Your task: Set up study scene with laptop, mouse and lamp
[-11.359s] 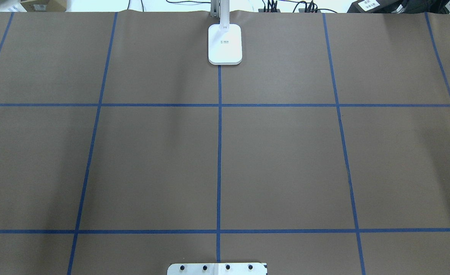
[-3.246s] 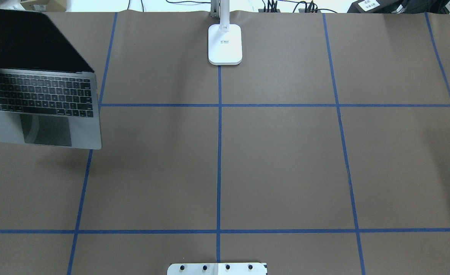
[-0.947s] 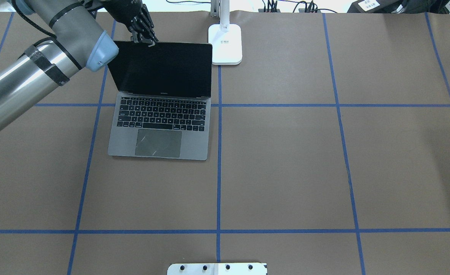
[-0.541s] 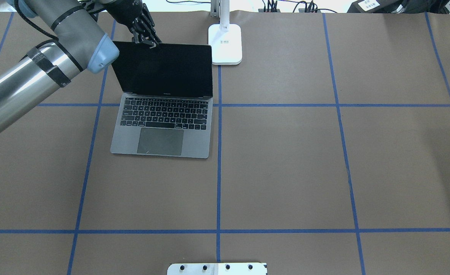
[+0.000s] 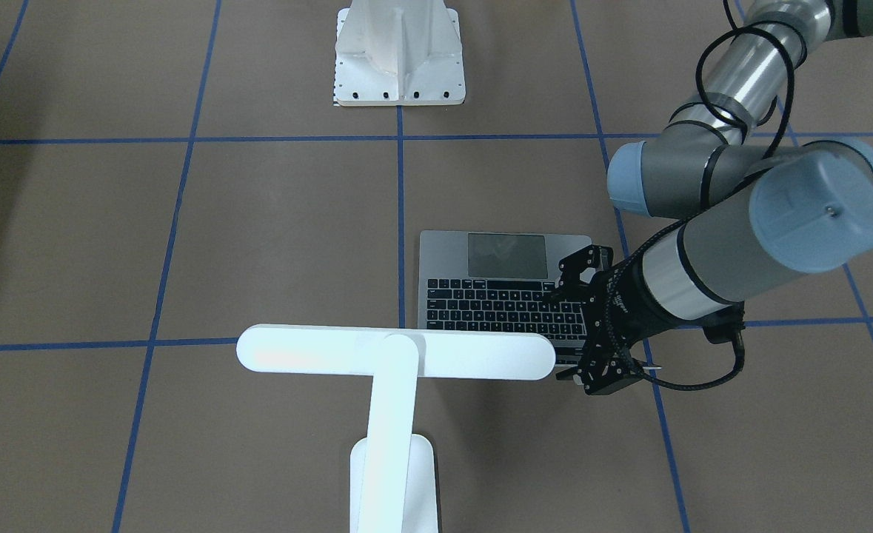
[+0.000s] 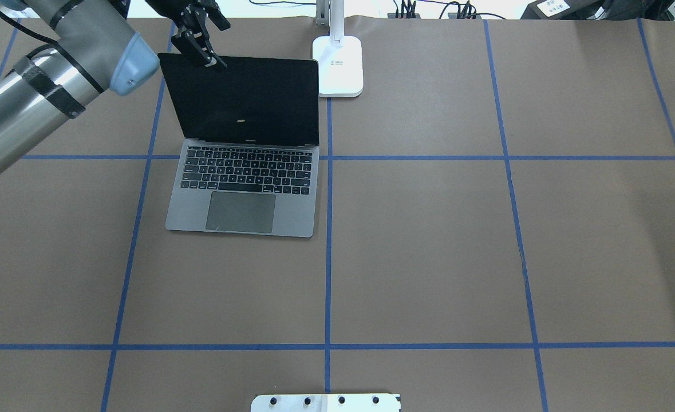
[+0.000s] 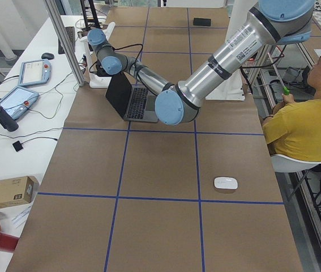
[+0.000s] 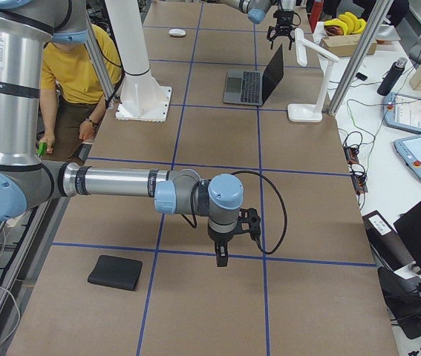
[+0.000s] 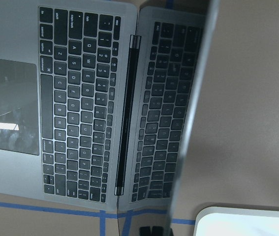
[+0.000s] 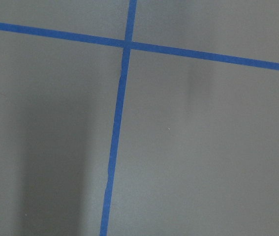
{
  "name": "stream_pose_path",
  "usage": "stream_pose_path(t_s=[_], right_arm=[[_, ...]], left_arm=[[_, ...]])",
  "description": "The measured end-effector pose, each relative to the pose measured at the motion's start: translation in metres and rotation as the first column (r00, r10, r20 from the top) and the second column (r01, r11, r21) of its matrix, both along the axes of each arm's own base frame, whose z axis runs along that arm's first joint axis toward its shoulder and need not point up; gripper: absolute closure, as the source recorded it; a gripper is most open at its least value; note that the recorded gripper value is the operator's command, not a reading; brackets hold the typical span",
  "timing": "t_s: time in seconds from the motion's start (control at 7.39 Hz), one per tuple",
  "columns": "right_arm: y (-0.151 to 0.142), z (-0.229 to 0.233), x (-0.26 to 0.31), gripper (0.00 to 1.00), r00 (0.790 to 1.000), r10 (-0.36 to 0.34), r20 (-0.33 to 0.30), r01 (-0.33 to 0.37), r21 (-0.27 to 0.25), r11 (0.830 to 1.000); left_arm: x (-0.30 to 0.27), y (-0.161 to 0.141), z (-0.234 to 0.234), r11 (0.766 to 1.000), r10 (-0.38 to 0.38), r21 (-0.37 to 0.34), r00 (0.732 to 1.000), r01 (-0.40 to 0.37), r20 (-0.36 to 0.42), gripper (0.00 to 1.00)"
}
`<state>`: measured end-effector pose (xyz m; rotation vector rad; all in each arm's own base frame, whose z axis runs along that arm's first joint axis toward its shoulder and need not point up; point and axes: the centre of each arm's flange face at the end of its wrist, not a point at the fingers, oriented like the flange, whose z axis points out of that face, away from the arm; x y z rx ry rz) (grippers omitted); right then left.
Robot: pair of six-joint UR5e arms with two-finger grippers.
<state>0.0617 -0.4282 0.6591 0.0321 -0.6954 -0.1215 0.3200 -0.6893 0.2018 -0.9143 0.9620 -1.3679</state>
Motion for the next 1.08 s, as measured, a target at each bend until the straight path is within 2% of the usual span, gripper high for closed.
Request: stream_pose_path(t_s=[0.14, 0.27, 0.41, 0.54, 0.68, 0.81, 0.95, 1.08], right_arm=[[0.000, 0.001, 0.000, 0.00, 1.000, 0.000, 0.000, 0.000, -0.002, 1.000], [0.001, 0.003, 0.000, 0.00, 1.000, -0.001, 0.000, 0.001, -0.005, 1.000], [0.002, 0.004, 0.000, 0.00, 1.000, -0.003, 0.001, 0.003, -0.006, 1.000], [0.004, 0.005, 0.003, 0.00, 1.000, 0.000, 0.003, 0.000, -0.006, 1.000], [0.007, 0.007, 0.010, 0.00, 1.000, 0.015, 0.005, -0.015, -0.012, 1.000], [0.013, 0.012, 0.020, 0.00, 0.999, 0.038, 0.005, -0.038, -0.024, 0.999], [0.021, 0.022, 0.029, 0.00, 0.998, 0.061, 0.004, -0.061, -0.049, 0.997], [0.035, 0.043, 0.041, 0.00, 0.995, 0.095, 0.001, -0.095, -0.095, 0.991]], left_arm=[[-0.034, 0.016, 0.005, 0.994, 0.021, 0.107, 1.000, -0.019, -0.021, 0.00], [-0.075, 0.036, 0.021, 0.969, 0.038, 0.245, 0.999, -0.031, -0.022, 0.00], [-0.116, 0.052, 0.044, 0.920, 0.058, 0.388, 0.998, -0.053, -0.003, 0.00], [-0.155, 0.061, 0.075, 0.856, 0.086, 0.510, 0.996, -0.087, 0.027, 0.00], [-0.194, 0.069, 0.117, 0.777, 0.111, 0.615, 0.991, -0.131, 0.071, 0.00], [-0.228, 0.078, 0.164, 0.689, 0.131, 0.701, 0.983, -0.184, 0.129, 0.00], [-0.256, 0.089, 0.208, 0.610, 0.144, 0.757, 0.972, -0.235, 0.186, 0.00], [-0.279, 0.100, 0.247, 0.544, 0.152, 0.790, 0.959, -0.282, 0.238, 0.00]])
